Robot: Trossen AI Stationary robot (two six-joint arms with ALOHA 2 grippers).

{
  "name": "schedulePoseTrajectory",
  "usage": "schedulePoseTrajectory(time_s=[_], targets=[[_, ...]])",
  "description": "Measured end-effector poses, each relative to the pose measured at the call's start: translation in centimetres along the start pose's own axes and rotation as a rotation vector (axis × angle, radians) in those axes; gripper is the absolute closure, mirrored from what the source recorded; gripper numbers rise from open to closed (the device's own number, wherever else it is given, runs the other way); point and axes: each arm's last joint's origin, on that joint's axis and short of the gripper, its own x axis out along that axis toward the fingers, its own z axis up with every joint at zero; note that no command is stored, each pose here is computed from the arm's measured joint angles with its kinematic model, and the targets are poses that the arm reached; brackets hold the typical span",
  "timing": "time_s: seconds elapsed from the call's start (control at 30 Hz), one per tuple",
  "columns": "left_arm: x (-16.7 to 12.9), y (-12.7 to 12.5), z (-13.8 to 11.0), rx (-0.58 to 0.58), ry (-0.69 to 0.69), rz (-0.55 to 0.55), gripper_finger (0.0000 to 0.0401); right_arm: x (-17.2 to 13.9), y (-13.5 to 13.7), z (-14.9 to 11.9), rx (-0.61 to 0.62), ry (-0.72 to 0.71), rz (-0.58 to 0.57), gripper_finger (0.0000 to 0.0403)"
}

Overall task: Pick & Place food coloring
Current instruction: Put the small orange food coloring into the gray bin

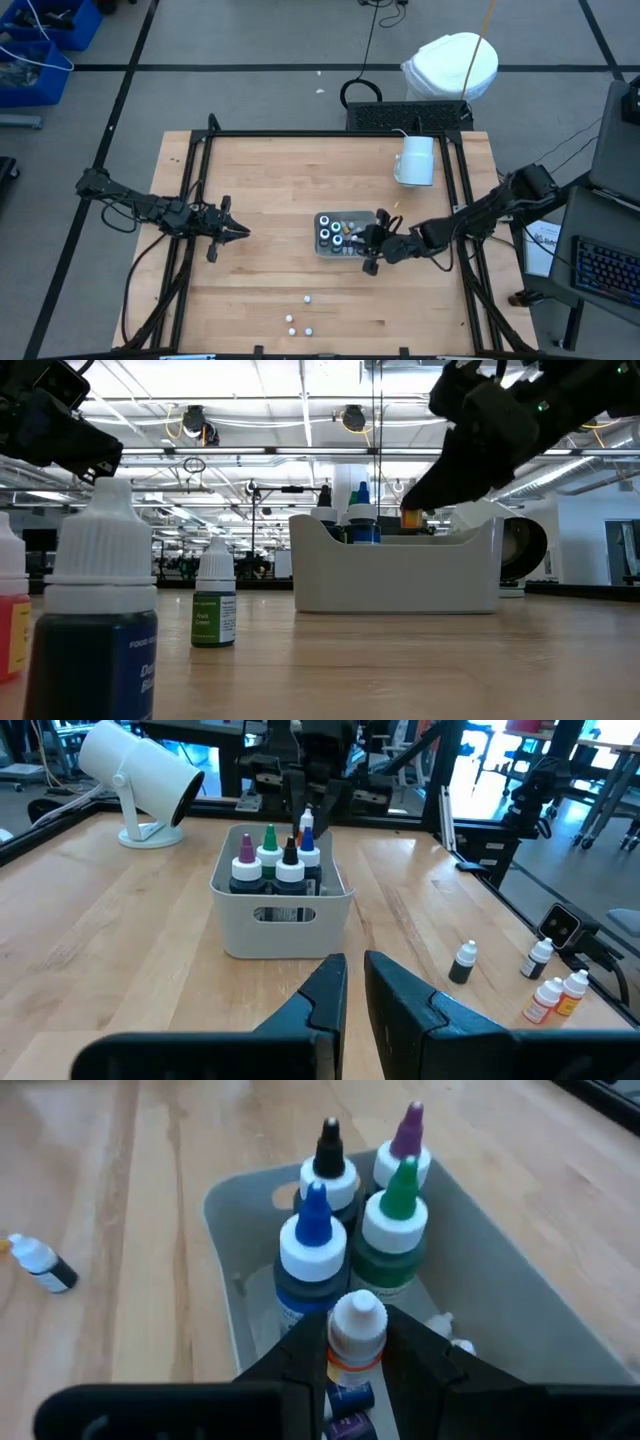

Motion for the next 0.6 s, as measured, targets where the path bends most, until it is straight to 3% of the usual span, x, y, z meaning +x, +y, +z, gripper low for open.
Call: schedulePoseTrajectory(time_s=[0.6], targets=[[0.0,0.0,0.0,-0.006,0.0,0.0,0.0354,1.7,-0.2,-1.5,-0.034,0.066,-0.051,0.0334]])
